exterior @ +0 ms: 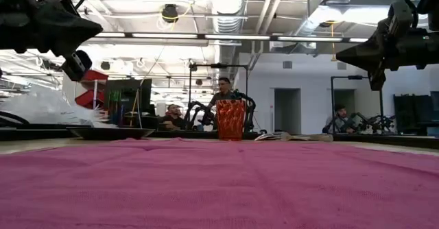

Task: Set table place
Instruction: Fold the pink table napkin

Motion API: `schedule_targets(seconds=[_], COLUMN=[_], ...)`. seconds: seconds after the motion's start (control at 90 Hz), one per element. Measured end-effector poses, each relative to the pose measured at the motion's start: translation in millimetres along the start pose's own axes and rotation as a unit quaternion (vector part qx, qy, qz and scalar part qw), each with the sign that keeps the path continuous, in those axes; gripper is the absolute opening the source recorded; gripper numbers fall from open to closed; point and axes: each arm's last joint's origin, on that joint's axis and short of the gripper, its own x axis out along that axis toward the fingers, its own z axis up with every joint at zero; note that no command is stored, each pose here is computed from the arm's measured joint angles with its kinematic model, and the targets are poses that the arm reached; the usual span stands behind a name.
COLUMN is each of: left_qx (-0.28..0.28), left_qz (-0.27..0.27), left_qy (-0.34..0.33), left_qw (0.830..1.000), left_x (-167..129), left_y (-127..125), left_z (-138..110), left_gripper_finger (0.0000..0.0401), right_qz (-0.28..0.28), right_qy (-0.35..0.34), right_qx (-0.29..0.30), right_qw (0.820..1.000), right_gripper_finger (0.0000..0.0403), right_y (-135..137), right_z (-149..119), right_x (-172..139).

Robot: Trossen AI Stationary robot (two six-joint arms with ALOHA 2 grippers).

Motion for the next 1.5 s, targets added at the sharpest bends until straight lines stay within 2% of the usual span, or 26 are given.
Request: schedule_targets(seconds=[0.656, 1.5], left_qx=[0.022, 0.087], left_qz=[-0.001, -0.002], left_qy=[0.002, 0.019], left_qw=[1.0, 0.996], left_x=[0.0, -1.5], left_y=[0.0, -1.8], left_z=[-0.2, 1.7], left_gripper_finger=[0.0, 0.0], right_qz=[0.0, 0.0], right_qy=[0.0, 0.0], right_qx=[0.0, 0.0], right_qw=[1.0, 1.0], right_gripper_finger=[0.0, 0.0], right_y=[0.0, 0.0], right_z=[0.0, 0.1], right_x=[0.0, 0.0])
